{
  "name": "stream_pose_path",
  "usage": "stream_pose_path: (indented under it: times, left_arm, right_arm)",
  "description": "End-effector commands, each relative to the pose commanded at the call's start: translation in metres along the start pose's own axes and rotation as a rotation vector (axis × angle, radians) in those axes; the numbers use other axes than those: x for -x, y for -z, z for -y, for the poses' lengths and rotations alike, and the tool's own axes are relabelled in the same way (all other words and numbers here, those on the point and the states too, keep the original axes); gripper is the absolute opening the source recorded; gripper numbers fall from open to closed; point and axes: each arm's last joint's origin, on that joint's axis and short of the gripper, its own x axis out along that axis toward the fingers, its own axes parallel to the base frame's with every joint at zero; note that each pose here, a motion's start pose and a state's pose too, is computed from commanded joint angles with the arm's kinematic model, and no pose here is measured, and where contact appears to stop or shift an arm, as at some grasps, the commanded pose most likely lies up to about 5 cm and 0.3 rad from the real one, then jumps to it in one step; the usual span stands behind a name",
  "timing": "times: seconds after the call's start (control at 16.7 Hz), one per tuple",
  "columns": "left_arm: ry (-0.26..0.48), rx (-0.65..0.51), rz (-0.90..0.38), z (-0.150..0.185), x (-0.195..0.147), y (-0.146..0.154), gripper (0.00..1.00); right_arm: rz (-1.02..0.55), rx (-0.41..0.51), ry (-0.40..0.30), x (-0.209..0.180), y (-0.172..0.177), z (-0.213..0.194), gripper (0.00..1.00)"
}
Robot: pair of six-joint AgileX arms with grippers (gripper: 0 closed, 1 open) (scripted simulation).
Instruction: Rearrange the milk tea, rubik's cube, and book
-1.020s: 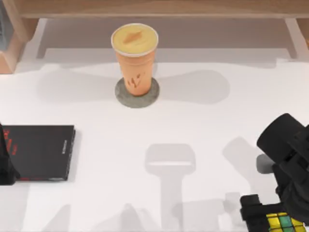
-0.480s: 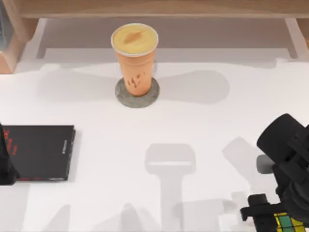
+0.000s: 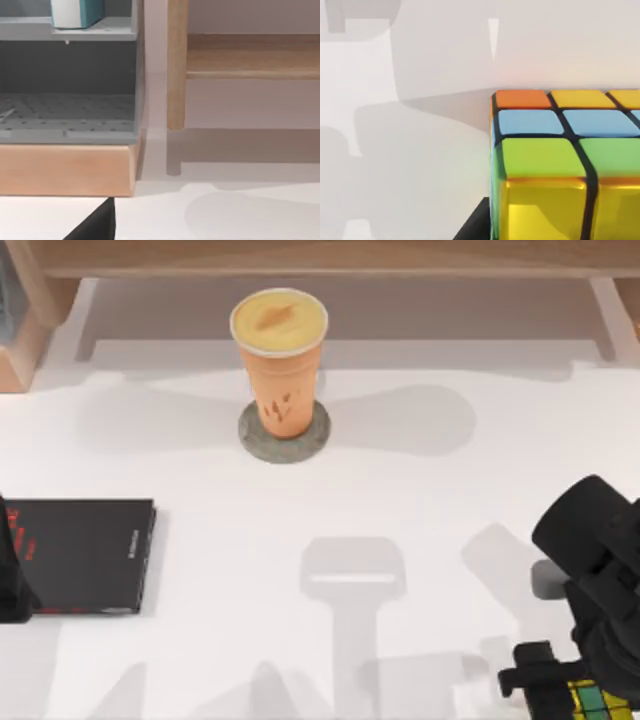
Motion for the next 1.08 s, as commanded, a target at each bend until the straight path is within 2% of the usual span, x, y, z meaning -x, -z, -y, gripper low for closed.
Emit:
stream_pose_path:
  times: [0.24, 0.54, 0.84, 0.96, 1.08]
  left_arm:
    - [0.000, 0.000, 0.000, 0.000, 0.000, 0.000, 1.00]
    - [0.000, 0.000, 0.000, 0.000, 0.000, 0.000, 1.00]
    - [0.000, 0.000, 0.000, 0.000, 0.000, 0.000, 1.00]
    - [0.000, 0.000, 0.000, 0.000, 0.000, 0.000, 1.00]
    - [0.000, 0.000, 0.000, 0.000, 0.000, 0.000, 1.00]
  right_arm:
    - [0.004, -0.001, -0.002, 0.005, 0.000, 0.000, 0.00]
    - [0.001, -0.001, 0.000, 0.029, 0.000, 0.000, 0.00]
    - [0.001, -0.001, 0.001, 0.029, 0.000, 0.000, 0.00]
    - [0.052, 0.008, -0.006, 0.034, -0.010, -0.004, 0.00]
    - [0.172, 0.032, -0.023, 0.047, -0.030, -0.012, 0.00]
